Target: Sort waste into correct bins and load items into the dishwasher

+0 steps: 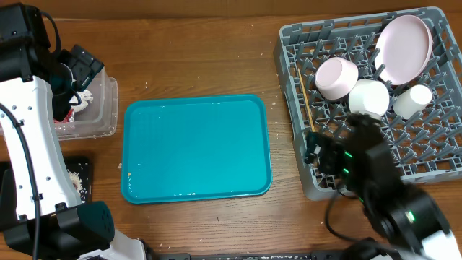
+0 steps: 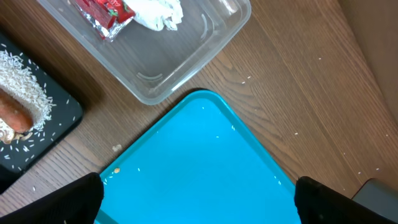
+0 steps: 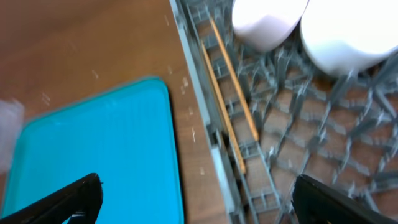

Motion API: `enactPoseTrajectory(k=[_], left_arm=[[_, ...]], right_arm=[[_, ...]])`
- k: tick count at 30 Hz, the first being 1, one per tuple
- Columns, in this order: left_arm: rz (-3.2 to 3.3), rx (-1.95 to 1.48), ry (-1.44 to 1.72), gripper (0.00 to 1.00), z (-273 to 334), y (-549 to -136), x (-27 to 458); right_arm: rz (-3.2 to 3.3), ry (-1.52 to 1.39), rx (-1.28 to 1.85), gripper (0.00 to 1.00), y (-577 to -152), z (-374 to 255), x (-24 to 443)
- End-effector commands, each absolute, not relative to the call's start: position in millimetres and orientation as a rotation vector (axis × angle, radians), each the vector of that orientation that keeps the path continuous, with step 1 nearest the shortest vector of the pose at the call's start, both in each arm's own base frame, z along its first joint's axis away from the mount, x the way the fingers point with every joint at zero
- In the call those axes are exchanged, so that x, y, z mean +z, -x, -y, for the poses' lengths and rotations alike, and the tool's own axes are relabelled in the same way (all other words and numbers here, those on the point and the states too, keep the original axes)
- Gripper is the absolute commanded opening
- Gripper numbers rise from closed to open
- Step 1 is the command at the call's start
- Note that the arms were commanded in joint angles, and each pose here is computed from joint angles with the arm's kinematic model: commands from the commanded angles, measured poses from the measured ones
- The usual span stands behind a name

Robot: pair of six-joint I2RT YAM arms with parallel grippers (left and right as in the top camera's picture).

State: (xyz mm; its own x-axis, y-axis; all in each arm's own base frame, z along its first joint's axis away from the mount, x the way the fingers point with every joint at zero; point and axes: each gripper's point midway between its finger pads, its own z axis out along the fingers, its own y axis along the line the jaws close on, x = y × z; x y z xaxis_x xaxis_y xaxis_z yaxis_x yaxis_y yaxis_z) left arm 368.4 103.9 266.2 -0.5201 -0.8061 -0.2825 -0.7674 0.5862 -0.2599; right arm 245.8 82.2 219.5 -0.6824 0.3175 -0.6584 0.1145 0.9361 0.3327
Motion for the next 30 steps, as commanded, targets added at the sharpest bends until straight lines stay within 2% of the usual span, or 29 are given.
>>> enactPoseTrajectory(k=[1,12,30], left_arm=[[-2.455,-0.148,1.244,1.00,-103,-370,268],[-2.455,-0.148,1.244,1.00,-103,-370,268],[-2.455,-0.148,1.245,1.00,-103,-370,268]], right_arm=[[-2.200,-0.174,0.373,1.00,-235,-71,220],[-1.802,-0.187,0.337,1.00,-204,-26,229],[-1.453,-0.166,0.336,1.00,-242,-20,213]])
